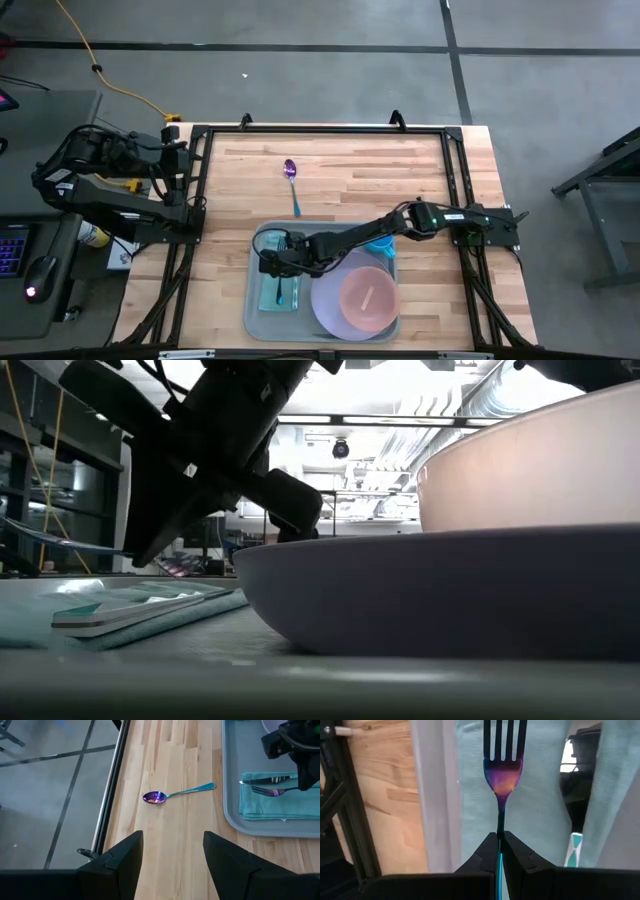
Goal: Set up tray
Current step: Put the violet fork on the light green table napkin to the left of the green table knife, then put the violet spoon on the light green table napkin to the left of the violet fork
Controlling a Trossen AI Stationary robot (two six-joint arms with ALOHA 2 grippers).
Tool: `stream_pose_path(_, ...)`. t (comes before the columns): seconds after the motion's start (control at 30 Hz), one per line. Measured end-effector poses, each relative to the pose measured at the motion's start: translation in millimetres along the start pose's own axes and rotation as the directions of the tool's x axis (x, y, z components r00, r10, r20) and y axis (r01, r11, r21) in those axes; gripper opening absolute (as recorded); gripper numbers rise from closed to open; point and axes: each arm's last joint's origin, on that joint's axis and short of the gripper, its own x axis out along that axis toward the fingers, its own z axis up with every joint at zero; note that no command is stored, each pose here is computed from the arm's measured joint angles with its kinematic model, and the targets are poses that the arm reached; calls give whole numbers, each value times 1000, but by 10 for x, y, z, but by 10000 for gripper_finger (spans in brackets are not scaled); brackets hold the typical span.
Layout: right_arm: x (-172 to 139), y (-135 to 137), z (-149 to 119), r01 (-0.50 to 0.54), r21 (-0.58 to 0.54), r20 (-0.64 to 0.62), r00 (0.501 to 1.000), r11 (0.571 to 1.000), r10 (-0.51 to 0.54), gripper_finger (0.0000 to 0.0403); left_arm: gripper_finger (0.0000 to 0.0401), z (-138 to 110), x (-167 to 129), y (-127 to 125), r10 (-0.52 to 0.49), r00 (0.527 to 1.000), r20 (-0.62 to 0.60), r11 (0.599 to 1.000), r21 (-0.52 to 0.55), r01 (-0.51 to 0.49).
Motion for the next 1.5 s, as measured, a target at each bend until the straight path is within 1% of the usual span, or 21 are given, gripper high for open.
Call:
stream_pose_path(0.3,-4,-45,-20,40,-8,2,999,999,-40,0,239,-14,0,-3,-3,1000,-14,1000,4,3)
stream_pose_path(1.0,-4,-22,-30,17,-10,-15,1000,1000,-18,0,239,-27,0,-5,-7,1000,-27,1000,8,7)
stream_pose_path(1.17,-4,-18,-31,15,-12,-21,1000,1000,-16,1,239,-29,0,-9,-20,999,-27,1000,9,20)
stream_pose_path(1.3,-6,-24,-49,16,-15,-24,1000,1000,-17,13,239,-29,-1,-11,-24,999,-27,1000,9,24)
stream_pose_path(1.5,-9,-30,-70,18,-16,-26,999,1000,-18,51,239,-29,-1,-11,-24,999,-27,1000,9,24)
